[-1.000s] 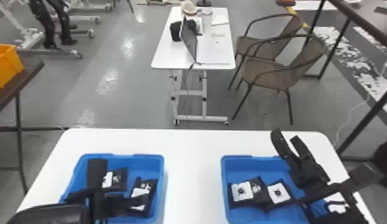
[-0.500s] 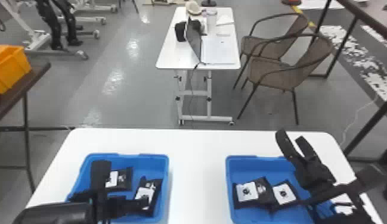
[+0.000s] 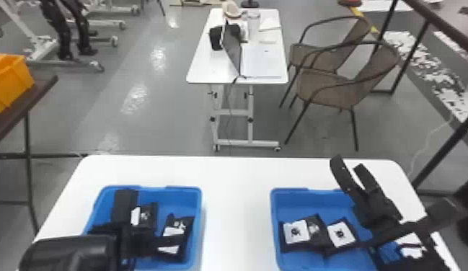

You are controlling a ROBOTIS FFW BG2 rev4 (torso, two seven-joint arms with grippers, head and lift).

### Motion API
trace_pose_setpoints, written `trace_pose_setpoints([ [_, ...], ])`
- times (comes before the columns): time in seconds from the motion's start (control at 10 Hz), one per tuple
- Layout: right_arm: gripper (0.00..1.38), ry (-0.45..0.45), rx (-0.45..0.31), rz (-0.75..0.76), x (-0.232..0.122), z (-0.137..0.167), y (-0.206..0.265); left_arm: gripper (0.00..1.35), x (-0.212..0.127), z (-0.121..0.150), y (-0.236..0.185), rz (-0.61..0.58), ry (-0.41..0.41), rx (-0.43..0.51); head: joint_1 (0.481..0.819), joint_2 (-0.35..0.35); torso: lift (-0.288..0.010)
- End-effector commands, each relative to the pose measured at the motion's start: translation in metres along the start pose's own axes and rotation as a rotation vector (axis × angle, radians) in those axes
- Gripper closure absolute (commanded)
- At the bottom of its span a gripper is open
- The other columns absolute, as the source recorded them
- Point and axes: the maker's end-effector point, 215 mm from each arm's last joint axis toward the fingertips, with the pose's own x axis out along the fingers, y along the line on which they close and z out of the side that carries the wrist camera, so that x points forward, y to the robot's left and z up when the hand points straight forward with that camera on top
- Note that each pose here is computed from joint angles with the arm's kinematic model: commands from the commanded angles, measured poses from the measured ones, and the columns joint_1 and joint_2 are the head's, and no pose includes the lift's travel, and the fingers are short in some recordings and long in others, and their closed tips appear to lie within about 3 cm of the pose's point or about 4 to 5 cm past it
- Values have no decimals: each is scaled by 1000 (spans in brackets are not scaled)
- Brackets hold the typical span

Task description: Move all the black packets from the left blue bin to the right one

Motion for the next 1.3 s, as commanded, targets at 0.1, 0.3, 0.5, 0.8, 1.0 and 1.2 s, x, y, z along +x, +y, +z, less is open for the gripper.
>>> trace_pose_setpoints([
  [0.1, 211, -3, 5, 1, 0, 1, 0, 150, 10, -1, -11, -44, 40, 18, 695, 24, 0],
  [0.3, 211, -2, 9, 4, 0, 0, 0, 168, 16, -6, -17, -73, 60, 4, 695, 11, 0],
  [0.5, 211, -4, 16, 4, 0, 0, 0, 527, 17, -7, -17, -83, 67, 2, 695, 3, 0],
  [0.8, 213, -6, 22, 7, 0, 0, 0, 756, 14, -2, -21, -121, 50, 19, 695, 0, 0],
  [1.0, 213, -7, 25, 11, 2, -1, 2, 825, 1, 9, -29, -166, 5, 32, 695, -4, 0],
  [1.2, 213, -8, 33, 12, 2, -1, 3, 825, -28, 30, -42, -191, -88, 40, 695, -4, 0],
])
